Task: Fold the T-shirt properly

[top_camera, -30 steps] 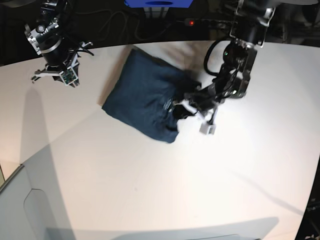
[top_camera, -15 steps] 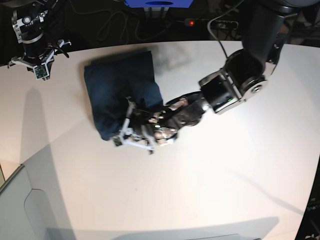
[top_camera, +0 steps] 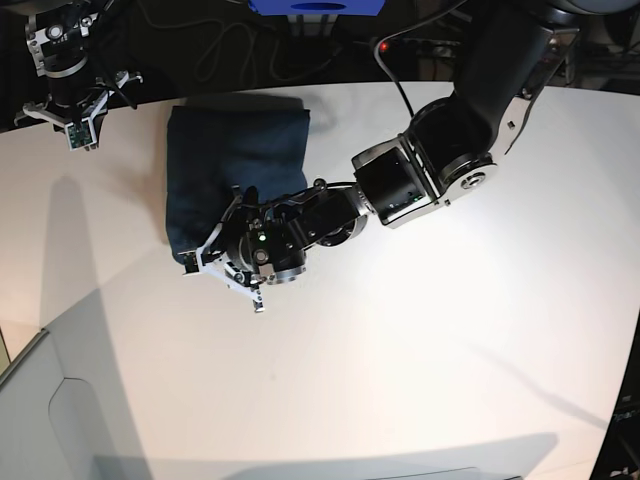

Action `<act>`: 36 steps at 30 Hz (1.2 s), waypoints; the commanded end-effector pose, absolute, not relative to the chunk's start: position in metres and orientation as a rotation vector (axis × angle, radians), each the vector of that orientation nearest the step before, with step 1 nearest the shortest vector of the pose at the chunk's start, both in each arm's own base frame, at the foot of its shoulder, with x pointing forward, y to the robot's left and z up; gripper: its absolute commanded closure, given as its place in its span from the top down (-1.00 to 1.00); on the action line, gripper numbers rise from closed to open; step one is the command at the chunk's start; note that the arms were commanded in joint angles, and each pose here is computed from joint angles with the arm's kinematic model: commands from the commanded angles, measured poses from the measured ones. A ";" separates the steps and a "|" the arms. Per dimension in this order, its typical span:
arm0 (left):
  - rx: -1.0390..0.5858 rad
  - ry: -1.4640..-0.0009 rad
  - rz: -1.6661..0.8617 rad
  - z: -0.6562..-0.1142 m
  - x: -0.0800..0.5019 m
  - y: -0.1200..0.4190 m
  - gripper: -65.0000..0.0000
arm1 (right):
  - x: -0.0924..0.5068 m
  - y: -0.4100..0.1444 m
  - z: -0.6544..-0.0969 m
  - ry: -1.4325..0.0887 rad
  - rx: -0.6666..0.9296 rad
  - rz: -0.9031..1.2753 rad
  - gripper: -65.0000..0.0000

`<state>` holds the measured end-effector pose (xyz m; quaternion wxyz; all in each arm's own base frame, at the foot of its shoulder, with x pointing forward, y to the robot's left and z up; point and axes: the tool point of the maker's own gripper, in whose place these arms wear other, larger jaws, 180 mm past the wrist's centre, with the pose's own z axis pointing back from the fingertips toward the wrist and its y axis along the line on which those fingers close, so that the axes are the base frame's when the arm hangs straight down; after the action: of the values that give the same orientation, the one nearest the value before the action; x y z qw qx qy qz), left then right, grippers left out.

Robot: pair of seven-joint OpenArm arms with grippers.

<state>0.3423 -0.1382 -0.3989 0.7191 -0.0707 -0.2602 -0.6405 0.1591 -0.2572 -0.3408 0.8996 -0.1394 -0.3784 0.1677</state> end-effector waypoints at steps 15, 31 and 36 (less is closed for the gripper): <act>-0.193 -1.016 -1.057 -0.262 0.412 -0.046 -0.26 | 0.179 -0.194 -0.331 -0.883 -0.153 0.464 -1.00; 0.071 -0.890 -0.253 -0.325 0.317 0.256 -0.25 | 0.169 -0.070 -0.380 -0.837 0.235 0.600 -1.00; 0.077 -0.845 -0.176 -0.342 0.294 0.272 -0.26 | 0.168 -0.083 -0.396 -0.789 0.223 0.641 -1.00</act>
<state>0.2866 0.2694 -0.3549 0.9175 0.0332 -0.3876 -0.0822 0.1625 -0.0843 -0.4038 0.8736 0.1067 -0.3627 0.3065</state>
